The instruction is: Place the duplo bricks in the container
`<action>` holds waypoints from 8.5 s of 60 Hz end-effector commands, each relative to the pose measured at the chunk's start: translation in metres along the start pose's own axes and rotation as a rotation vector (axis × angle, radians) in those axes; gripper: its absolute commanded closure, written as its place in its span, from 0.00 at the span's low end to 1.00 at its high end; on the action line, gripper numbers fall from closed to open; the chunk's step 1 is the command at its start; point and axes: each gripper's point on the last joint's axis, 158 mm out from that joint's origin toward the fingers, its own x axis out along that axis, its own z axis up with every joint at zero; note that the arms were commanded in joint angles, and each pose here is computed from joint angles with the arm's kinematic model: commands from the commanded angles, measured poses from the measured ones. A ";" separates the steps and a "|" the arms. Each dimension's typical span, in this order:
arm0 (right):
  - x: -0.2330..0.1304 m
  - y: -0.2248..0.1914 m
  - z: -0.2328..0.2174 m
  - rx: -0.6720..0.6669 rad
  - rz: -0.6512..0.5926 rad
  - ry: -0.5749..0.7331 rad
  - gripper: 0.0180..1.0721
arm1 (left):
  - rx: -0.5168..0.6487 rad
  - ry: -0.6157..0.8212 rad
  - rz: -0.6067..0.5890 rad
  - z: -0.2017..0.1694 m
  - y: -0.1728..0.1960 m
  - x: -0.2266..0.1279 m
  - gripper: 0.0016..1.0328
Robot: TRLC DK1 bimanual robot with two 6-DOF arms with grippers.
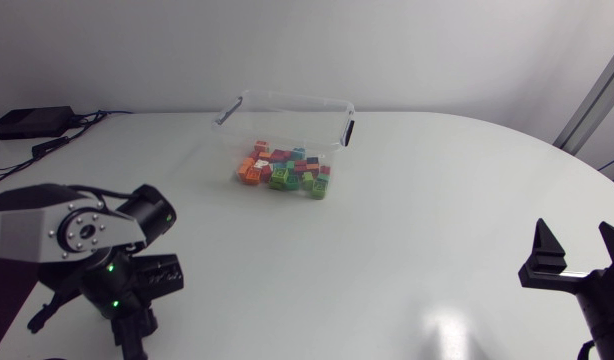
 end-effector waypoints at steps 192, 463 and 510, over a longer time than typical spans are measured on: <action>0.001 0.001 -0.009 -0.003 0.002 0.020 0.04 | 0.232 -0.105 0.099 -0.055 0.098 0.009 0.05; -0.002 0.041 -0.003 0.078 0.161 0.001 0.04 | -0.784 -1.210 0.925 -0.030 0.164 -0.219 0.04; -0.005 0.057 0.000 0.129 0.222 -0.001 0.04 | -0.844 -1.398 0.780 -0.025 0.107 -0.169 0.04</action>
